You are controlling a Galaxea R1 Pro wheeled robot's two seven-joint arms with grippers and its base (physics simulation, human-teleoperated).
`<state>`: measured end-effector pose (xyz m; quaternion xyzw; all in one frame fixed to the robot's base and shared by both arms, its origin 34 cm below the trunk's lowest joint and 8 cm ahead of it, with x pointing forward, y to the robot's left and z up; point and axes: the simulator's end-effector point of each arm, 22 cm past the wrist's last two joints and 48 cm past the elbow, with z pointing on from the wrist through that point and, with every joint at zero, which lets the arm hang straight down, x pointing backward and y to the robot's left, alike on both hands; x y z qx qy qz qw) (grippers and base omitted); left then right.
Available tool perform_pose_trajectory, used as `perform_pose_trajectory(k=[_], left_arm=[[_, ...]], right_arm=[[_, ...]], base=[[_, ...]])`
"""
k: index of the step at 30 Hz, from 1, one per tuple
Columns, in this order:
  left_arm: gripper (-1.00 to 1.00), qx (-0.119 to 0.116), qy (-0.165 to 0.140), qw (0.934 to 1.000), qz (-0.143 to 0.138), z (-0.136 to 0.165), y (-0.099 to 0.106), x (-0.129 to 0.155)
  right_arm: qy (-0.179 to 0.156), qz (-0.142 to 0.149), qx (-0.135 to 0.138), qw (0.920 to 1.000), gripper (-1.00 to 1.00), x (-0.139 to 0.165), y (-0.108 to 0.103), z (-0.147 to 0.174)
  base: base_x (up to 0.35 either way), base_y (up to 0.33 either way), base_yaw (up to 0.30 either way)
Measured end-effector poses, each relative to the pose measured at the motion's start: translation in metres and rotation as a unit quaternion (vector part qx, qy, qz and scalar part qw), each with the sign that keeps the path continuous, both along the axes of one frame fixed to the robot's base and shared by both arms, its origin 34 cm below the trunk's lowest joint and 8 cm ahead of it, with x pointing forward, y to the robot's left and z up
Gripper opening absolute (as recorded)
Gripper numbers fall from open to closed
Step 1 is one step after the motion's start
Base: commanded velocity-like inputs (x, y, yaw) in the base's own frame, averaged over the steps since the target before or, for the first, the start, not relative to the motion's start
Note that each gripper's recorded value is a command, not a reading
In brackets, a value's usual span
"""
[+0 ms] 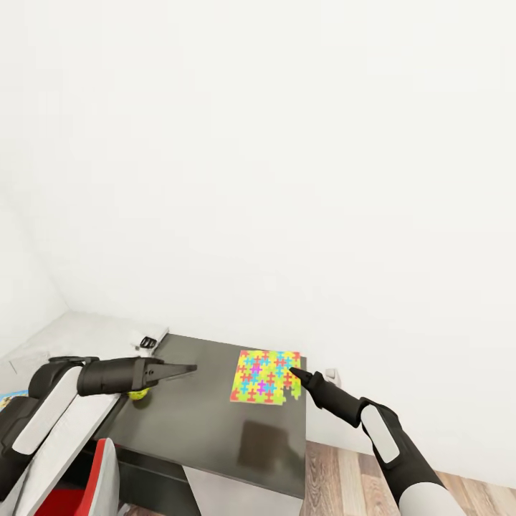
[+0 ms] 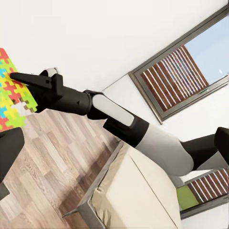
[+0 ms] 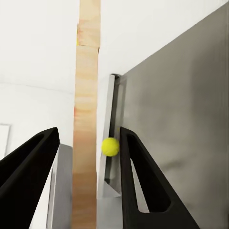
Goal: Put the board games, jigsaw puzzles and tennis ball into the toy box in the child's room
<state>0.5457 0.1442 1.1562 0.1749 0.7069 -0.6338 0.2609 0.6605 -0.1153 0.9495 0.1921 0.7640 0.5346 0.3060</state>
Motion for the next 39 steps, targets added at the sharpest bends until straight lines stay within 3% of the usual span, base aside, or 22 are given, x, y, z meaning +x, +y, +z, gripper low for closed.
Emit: perform_pose_trajectory(k=[6, 9, 15, 18, 20, 22, 24, 27, 29, 31, 34, 39], left_arm=[[1.00, 0.024, -0.031, 0.9990, 0.021, 0.022, 0.029, 0.019], [1.00, 0.058, -0.055, 0.9958, 0.045, 0.040, 0.069, 0.031], [1.00, 0.059, -0.093, 0.9905, 0.082, 0.091, 0.131, 0.035], [1.00, 0.070, -0.088, 0.9888, 0.098, 0.100, 0.164, 0.035], [1.00, 0.063, -0.067, 0.9890, 0.116, 0.097, 0.189, 0.038], [1.00, 0.039, -0.037, 0.9891, 0.137, 0.090, 0.216, 0.043], [1.00, -0.001, -0.007, 0.9870, 0.161, 0.082, 0.248, 0.045], [1.00, -0.035, 0.009, 0.9799, 0.196, 0.064, 0.288, 0.044], [1.00, -0.041, 0.013, 0.9741, 0.222, 0.051, 0.314, 0.040], [1.00, -0.027, 0.028, 0.9623, 0.269, 0.031, 0.353, 0.036], [1.00, -0.014, 0.048, 0.9471, 0.317, 0.014, 0.391, 0.028], [1.00, 0.000, 0.069, 0.9253, 0.373, 0.001, 0.437, 0.011]], right_arm=[[0.001, -0.002, -0.002, 1.0000, -1.00, -0.001, -0.005, -0.002], [-0.006, 0.001, 0.007, 1.0000, -1.00, -0.002, -0.004, 0.003], [-0.011, 0.004, 0.013, 0.9998, -1.00, -0.003, -0.002, 0.005], [-0.012, 0.004, 0.014, 0.9998, -1.00, -0.003, -0.001, 0.006], [-0.012, 0.005, 0.015, 0.9998, -1.00, -0.003, 0.000, 0.006], [-0.012, 0.007, 0.015, 0.9998, -1.00, -0.003, 0.003, 0.006], [-0.013, 0.008, 0.016, 0.9998, -1.00, -0.004, 0.005, 0.006], [-0.013, 0.007, 0.015, 0.9998, -1.00, -0.003, 0.003, 0.006], [-0.013, 0.007, 0.015, 0.9998, -1.00, -0.003, 0.002, 0.006], [-0.013, 0.007, 0.014, 0.9998, -1.00, -0.003, 0.002, 0.006], [-0.013, 0.008, 0.014, 0.9998, -1.00, -0.003, 0.003, 0.006], [-0.013, 0.008, 0.014, 0.9998, -1.00, -0.004, 0.004, 0.006]], base=[[0.000, 0.000, 0.028], [0.000, 0.000, 0.180], [0.000, 0.000, 0.258], [0.000, 0.000, 0.284], [0.000, 0.000, 0.287], [0.000, 0.000, 0.288], [0.000, 0.000, 0.289], [0.000, 0.000, 0.289], [0.000, 0.000, 0.289], [0.000, 0.000, 0.289], [0.000, 0.000, 0.289], [0.000, 0.000, 0.289]])
